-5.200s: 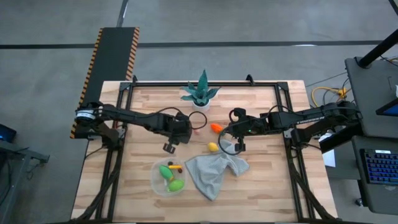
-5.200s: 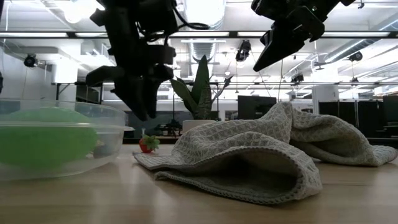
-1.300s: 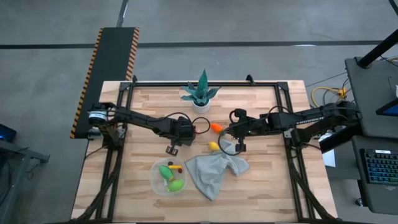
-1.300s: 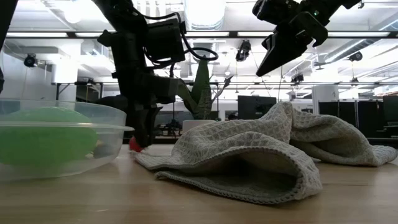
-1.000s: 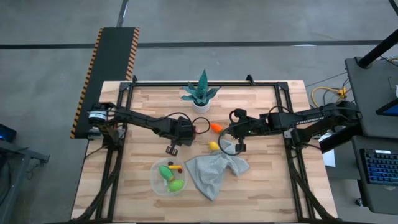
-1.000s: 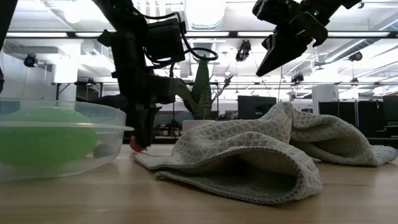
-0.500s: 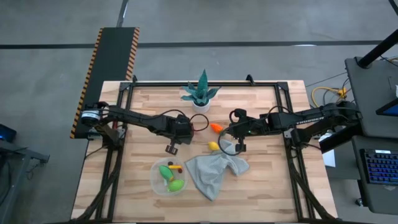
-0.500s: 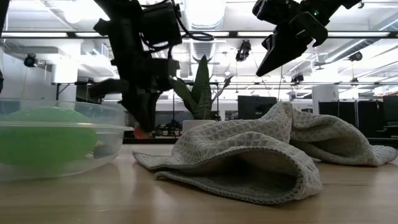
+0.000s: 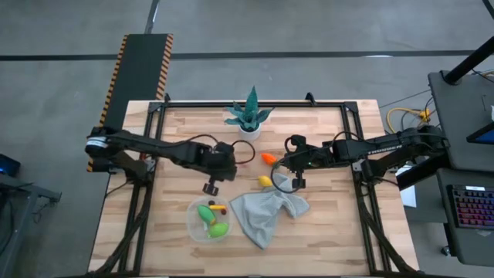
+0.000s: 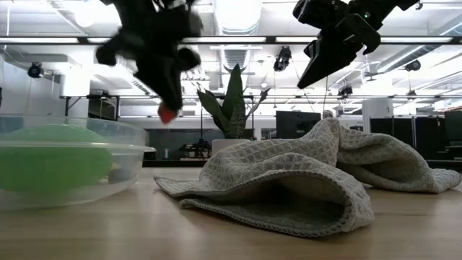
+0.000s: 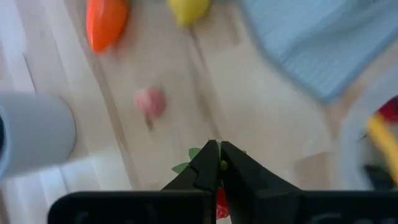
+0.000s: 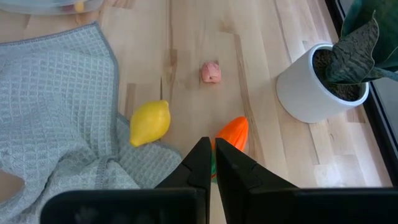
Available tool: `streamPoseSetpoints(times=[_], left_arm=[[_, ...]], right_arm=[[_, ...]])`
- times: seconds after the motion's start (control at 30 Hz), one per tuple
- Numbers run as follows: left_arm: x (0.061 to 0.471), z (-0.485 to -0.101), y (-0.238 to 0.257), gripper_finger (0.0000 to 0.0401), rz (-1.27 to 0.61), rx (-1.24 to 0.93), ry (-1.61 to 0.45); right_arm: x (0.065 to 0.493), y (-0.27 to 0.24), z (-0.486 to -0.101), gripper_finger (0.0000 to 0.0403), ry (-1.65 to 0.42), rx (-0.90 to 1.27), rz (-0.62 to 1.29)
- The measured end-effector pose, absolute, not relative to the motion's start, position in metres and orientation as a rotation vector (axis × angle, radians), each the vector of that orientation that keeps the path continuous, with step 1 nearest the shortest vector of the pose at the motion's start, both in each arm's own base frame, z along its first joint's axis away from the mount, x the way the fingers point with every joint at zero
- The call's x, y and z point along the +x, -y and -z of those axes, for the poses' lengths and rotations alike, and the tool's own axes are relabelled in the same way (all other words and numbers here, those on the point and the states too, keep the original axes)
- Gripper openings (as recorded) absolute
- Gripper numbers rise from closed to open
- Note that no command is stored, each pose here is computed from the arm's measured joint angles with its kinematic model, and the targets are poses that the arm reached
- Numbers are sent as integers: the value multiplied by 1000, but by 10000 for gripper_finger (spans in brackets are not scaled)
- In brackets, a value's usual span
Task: Pick and placing Produce into tupperware
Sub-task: Put the red strawberry in the transparent bin
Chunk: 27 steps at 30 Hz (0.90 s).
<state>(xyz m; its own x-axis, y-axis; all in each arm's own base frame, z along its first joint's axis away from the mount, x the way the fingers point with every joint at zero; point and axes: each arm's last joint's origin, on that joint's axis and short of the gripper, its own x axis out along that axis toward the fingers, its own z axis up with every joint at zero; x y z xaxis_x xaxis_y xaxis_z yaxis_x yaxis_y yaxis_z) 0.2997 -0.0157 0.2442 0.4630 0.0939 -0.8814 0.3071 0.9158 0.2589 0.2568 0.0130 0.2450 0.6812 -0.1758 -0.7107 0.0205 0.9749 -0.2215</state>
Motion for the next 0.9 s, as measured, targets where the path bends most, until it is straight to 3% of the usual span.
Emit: streamPoseSetpoints(times=[0.43, 0.9], left_arm=[[280, -281, 85, 0, 217, 298, -936], [277, -253, 125, 0, 211, 199, -1054]], right_arm=[[257, -13, -245, 13, -809, -198, 113], [257, -13, -245, 13, -810, -198, 113]])
